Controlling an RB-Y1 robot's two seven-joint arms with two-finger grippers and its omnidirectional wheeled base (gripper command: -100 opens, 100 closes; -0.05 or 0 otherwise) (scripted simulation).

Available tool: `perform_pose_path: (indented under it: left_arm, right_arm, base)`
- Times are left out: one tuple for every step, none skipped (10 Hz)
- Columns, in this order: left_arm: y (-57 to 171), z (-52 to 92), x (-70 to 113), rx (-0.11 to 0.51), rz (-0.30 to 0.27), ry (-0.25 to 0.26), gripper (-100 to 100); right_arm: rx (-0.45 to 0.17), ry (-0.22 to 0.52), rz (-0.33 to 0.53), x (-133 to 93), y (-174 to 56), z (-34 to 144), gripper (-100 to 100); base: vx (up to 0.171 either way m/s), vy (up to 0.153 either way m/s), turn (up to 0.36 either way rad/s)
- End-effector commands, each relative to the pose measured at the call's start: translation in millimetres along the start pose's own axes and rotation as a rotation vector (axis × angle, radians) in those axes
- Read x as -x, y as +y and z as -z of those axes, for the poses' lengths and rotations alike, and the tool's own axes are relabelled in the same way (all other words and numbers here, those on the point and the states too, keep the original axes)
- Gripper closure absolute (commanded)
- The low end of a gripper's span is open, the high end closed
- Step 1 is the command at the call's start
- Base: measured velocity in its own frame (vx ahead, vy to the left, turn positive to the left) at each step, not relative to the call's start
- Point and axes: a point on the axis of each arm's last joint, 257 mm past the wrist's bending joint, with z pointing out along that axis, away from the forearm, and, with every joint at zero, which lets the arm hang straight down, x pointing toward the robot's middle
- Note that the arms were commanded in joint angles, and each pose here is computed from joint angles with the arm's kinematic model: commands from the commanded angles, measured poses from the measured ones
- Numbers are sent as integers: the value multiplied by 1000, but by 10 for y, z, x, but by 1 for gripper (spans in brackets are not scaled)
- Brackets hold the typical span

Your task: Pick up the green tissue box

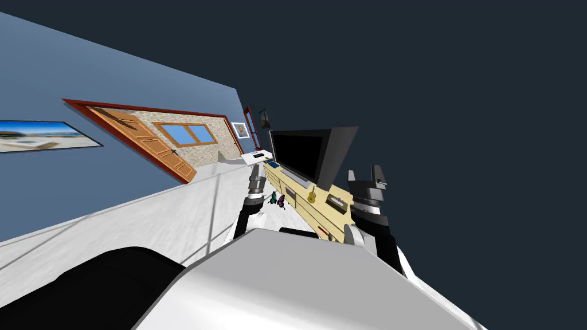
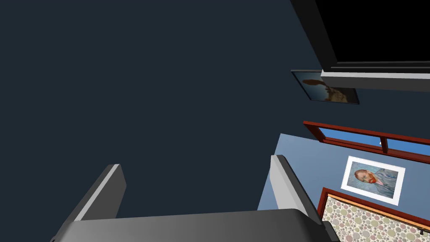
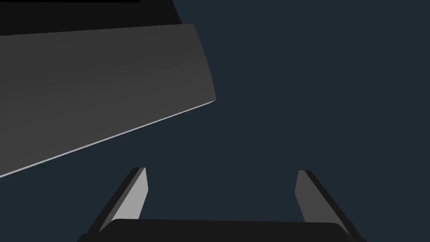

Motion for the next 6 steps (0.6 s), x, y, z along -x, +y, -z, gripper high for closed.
perform_pose_path:
  left_arm:
    - [0,0,0,0,0,0,0]
    - [0,0,0,0,0,0,0]
    - [0,0,0,0,0,0,0]
    - [0,0,0,0,0,0,0]
    - [0,0,0,0,0,0,0]
    - [0,0,0,0,0,0,0]
  right_arm:
    - [-18,31,17,21,-102,-27,-100]
    - [-29,45,26,50,-166,-48,-100]
    - [-41,56,37,95,-241,-76,-100]
    - [-54,64,48,161,-323,-114,-100]
    - [-68,67,60,249,-410,-161,-100]
    - [-88,66,72,347,-515,-202,-100]
  base:
    - [1,11,-81]
    - [7,25,-108]
    - [4,32,-82]
    - [5,36,-95]
    - [8,38,-147]
    - [10,40,-151]
